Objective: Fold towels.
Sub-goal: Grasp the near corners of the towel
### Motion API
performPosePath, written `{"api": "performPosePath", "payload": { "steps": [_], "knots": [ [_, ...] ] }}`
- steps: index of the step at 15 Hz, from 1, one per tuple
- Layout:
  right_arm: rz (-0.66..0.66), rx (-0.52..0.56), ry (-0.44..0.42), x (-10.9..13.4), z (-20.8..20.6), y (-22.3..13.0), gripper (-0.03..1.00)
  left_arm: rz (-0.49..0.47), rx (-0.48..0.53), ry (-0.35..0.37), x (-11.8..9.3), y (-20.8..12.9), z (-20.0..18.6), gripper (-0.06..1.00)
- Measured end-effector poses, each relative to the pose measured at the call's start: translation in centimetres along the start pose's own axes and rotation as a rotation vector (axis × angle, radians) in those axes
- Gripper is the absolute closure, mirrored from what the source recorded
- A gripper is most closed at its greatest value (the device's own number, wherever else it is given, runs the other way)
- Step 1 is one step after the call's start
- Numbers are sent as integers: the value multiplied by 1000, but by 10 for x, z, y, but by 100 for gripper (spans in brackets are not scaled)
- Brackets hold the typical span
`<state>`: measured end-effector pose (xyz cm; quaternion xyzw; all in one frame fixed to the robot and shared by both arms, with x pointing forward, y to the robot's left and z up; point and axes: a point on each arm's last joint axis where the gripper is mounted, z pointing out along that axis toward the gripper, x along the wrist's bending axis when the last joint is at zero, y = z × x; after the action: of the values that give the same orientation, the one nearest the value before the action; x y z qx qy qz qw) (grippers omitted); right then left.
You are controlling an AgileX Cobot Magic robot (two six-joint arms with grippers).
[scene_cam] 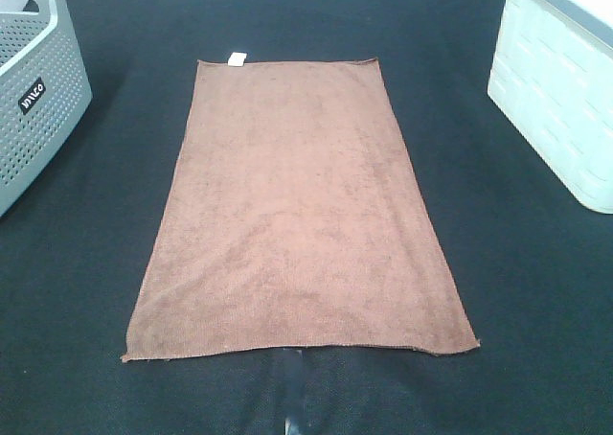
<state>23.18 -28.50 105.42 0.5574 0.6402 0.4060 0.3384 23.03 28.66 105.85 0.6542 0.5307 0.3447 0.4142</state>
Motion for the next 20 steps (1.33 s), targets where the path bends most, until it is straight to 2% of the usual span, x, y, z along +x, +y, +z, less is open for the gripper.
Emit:
{"api": "performPosePath", "payload": {
  "steps": [2, 5, 6, 8, 10, 11, 12, 14, 17, 18, 20],
  "knots": [
    [0, 0, 0, 0, 0, 0, 13, 0, -10, 2, 0, 1, 0, 19],
    [14, -17, -4, -1, 2, 8, 16, -14, -88, 9, 1, 13, 1, 19],
    [35, -9, -7, -2, 8, 14, 19, -46, -108, 3, 2, 20, 5, 19],
    [84, 39, -14, -7, 29, 32, 22, -172, -136, -14, 7, 36, 28, 19],
    [123, 146, -5, -11, 55, 42, 22, -298, -83, -51, 9, 48, 54, 19],
    [123, 146, -5, -11, 55, 42, 22, -298, -83, -51, 9, 48, 54, 19],
    [162, 237, 16, -12, 75, 49, 23, -400, 18, -88, 9, 51, 77, 19],
    [232, 379, 50, -13, 105, 53, 23, -527, 192, -120, 10, 50, 115, 19],
    [295, 540, 115, -12, 145, 52, 23, -569, 399, -131, 14, 37, 168, 19],
    [305, 636, 159, -11, 167, 45, 23, -595, 487, -145, 15, 27, 192, 19],
    [316, 726, 219, -10, 191, 34, 23, -617, 577, -180, 14, 13, 218, 19]
  ]
}}
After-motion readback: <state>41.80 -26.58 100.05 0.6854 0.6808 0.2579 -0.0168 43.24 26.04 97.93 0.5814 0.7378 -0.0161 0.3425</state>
